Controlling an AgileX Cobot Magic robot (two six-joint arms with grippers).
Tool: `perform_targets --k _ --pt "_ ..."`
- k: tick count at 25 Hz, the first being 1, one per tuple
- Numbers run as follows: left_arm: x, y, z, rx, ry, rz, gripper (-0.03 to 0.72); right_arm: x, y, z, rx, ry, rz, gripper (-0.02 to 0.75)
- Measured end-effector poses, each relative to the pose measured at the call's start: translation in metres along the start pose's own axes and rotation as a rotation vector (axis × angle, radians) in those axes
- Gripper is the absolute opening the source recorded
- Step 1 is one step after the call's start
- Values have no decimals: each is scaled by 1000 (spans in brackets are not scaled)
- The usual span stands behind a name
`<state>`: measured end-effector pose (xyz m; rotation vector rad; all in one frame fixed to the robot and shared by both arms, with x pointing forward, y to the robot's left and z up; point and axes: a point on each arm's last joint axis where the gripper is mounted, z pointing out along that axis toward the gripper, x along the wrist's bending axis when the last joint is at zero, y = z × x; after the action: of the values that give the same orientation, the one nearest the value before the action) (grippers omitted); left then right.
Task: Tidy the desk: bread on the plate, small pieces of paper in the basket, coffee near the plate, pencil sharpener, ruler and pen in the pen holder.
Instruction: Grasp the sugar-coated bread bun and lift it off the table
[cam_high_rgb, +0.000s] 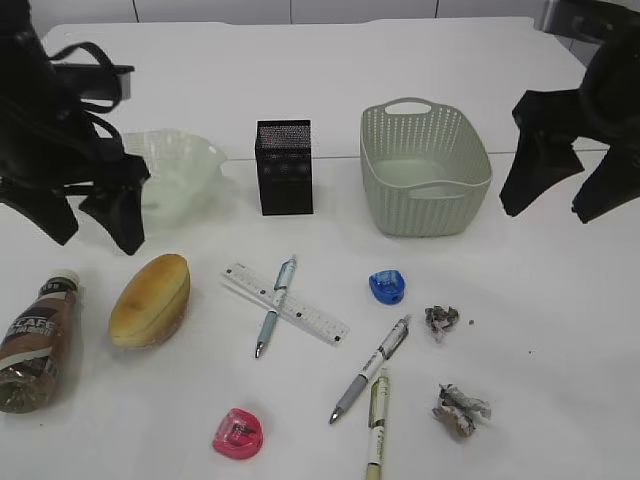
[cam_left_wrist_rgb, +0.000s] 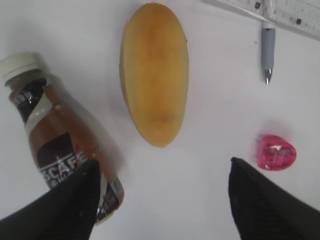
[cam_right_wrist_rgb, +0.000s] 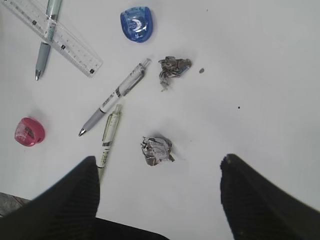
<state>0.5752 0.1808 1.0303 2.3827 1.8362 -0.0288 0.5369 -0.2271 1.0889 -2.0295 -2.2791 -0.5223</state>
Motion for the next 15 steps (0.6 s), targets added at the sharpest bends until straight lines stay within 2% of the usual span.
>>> perform_targets --k 7,15 --pt "4 20 45 25 17 -15 603 0 0 0 0 1 0 552" --pt "7 27 80 74 24 -23 604 0 0 0 0 1 2 552"
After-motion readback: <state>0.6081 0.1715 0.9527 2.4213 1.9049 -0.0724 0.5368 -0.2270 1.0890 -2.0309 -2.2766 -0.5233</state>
